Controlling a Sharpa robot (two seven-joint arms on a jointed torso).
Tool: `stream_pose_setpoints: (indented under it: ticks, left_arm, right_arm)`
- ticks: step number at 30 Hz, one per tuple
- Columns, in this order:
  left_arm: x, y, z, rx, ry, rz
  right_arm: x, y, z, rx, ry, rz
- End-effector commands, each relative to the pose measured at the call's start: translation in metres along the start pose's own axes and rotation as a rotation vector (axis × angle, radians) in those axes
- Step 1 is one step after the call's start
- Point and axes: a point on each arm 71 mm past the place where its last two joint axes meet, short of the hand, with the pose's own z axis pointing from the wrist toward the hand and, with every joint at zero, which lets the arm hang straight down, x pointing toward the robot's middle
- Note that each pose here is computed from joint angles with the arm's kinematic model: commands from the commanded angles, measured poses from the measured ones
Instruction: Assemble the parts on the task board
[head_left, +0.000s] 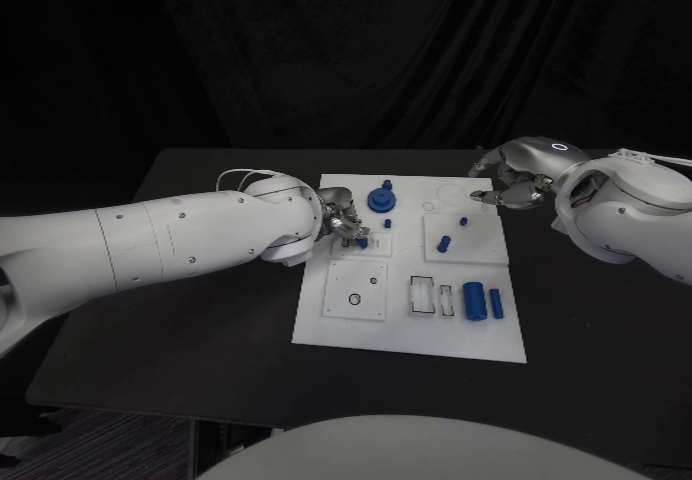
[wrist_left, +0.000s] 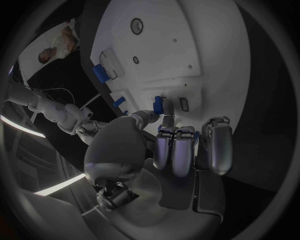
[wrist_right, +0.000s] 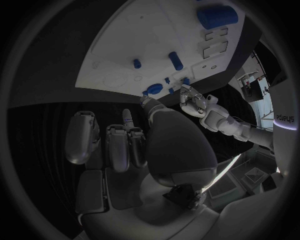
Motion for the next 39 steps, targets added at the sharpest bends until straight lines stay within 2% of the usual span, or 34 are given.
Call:
stream_pose_setpoints:
  ticks: [1, 6, 21, 25, 31, 33, 39]
  left_arm:
    - [-0.001, -0.0024, -0.0019, 0.04, -0.035, -0.036]
    - [-0.0025, -0.0009, -0.0049, 0.05, -0.06, -0.049]
    - [-0.0041, 0.0018, -0.0077, 0.056, -0.081, -0.06]
    - [-0.0063, 0.0019, -0.0097, 0.08, -0.111, -0.072]
    - [-0.0124, 0.0007, -0.0169, 0.169, -0.198, -0.099]
    - [-0.0148, 0.0006, -0.0211, 0.223, -0.227, -0.103]
    - [-0.0174, 0.0037, -0.0326, 0.35, -0.242, -0.095]
  right_arm:
    - [0.002, -0.003, -0.001, 0.026, 0.012, 0.004]
    - [0.002, -0.004, -0.001, 0.029, 0.014, 0.004]
    - [0.003, -0.004, -0.001, 0.028, 0.018, 0.004]
    - [0.003, -0.004, -0.002, 0.023, 0.011, 0.006]
    - [-0.001, 0.002, -0.006, -0.016, -0.036, 0.021]
    - [-0.002, 0.009, -0.008, -0.051, -0.066, 0.029]
    - [-0.002, 0.031, -0.016, -0.117, -0.11, 0.026]
